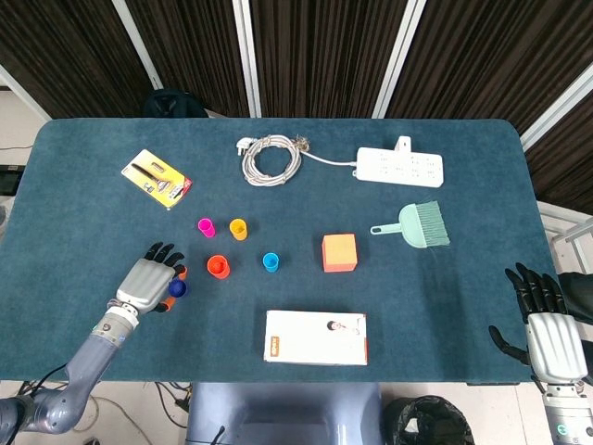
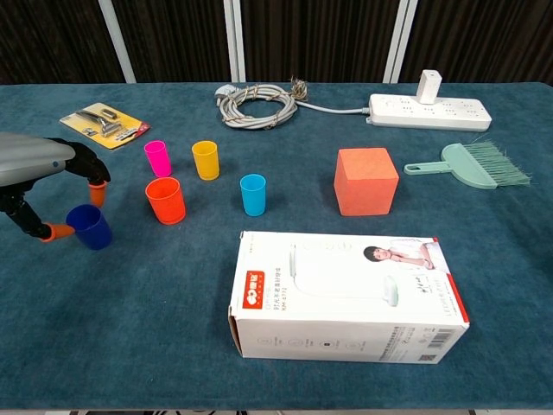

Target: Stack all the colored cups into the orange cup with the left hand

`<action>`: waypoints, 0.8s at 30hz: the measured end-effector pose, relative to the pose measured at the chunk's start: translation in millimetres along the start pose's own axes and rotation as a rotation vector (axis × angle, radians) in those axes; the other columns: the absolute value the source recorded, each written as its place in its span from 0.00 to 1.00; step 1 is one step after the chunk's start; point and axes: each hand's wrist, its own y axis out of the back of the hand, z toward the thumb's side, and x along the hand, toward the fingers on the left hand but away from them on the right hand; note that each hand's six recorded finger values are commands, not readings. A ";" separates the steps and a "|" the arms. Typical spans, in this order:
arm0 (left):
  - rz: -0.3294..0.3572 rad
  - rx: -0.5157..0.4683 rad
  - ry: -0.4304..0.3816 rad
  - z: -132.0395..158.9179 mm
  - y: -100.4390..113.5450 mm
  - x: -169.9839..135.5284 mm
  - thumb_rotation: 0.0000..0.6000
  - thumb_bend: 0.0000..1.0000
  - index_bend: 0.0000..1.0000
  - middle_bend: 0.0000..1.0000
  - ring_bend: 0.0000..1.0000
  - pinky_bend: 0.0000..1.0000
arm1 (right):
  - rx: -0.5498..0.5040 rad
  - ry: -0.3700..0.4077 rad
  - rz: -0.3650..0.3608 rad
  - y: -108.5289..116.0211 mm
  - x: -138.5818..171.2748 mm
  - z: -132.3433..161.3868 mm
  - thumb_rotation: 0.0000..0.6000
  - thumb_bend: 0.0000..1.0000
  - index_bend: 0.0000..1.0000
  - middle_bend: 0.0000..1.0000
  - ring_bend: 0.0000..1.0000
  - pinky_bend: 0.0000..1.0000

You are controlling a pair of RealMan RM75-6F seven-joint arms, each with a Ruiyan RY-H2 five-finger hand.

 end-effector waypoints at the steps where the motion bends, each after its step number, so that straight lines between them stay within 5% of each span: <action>1: -0.002 0.001 0.002 -0.4 -0.5 0.0 1.00 0.34 0.43 0.18 0.00 0.00 | -0.001 0.000 0.000 0.0 0.0 0.1 1.00 0.34 0.09 0.04 0.09 0.04; 15: 0.023 -0.021 0.022 -3.7 7.1 0.4 1.00 0.36 0.43 0.19 0.00 0.00 | -0.006 0.005 -0.002 1.1 0.6 1.2 1.00 0.34 0.09 0.04 0.09 0.04; 24: 0.097 -0.058 0.004 2.2 40.5 2.6 1.00 0.36 0.43 0.19 0.00 0.00 | -0.006 0.001 -0.004 1.2 0.4 0.6 1.00 0.34 0.09 0.04 0.09 0.04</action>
